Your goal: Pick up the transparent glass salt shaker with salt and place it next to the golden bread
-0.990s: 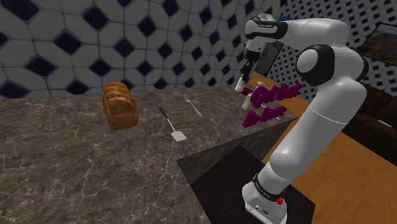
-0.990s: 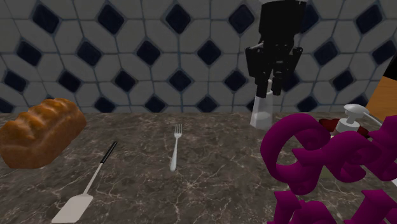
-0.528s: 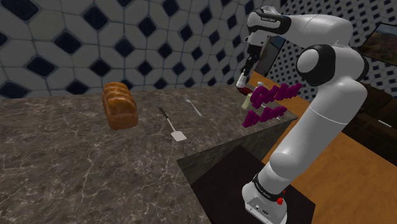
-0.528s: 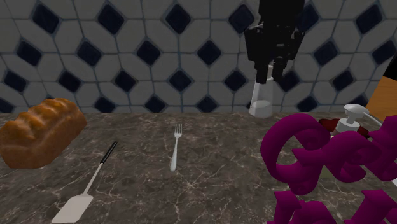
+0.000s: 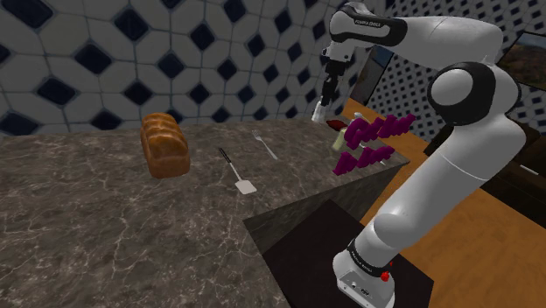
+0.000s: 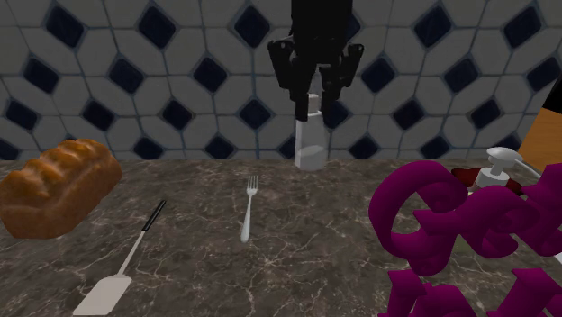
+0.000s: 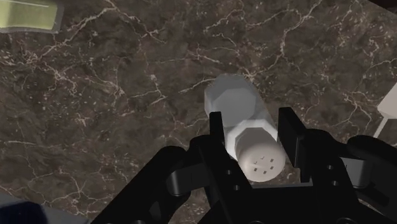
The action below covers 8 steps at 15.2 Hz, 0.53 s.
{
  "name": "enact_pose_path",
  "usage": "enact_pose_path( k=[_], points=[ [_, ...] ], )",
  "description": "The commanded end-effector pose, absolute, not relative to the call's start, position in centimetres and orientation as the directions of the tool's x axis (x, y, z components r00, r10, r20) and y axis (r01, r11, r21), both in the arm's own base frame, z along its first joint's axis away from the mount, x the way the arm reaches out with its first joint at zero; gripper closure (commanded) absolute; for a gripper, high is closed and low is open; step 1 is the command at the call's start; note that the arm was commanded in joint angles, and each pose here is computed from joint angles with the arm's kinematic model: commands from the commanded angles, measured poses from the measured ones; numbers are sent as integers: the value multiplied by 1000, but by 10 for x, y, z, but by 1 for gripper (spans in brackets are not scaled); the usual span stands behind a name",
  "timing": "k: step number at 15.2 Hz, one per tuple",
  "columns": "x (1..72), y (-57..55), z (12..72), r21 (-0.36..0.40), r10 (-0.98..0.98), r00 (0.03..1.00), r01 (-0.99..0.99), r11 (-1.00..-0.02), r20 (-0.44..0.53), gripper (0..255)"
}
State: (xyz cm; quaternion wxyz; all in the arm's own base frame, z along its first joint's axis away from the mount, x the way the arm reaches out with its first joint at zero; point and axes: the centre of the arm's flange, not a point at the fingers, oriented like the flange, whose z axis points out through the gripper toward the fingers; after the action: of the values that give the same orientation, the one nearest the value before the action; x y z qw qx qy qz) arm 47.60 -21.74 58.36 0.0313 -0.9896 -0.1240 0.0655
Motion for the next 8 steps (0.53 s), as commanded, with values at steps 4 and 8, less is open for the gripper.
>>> enact_pose_path(
  k=[4, 8],
  points=[
    [485, -152, 586, -77, 248, 961, 240, -968, -122, 255],
    [492, -100, 586, -77, 248, 961, 240, -968, -122, 255]
  ],
)
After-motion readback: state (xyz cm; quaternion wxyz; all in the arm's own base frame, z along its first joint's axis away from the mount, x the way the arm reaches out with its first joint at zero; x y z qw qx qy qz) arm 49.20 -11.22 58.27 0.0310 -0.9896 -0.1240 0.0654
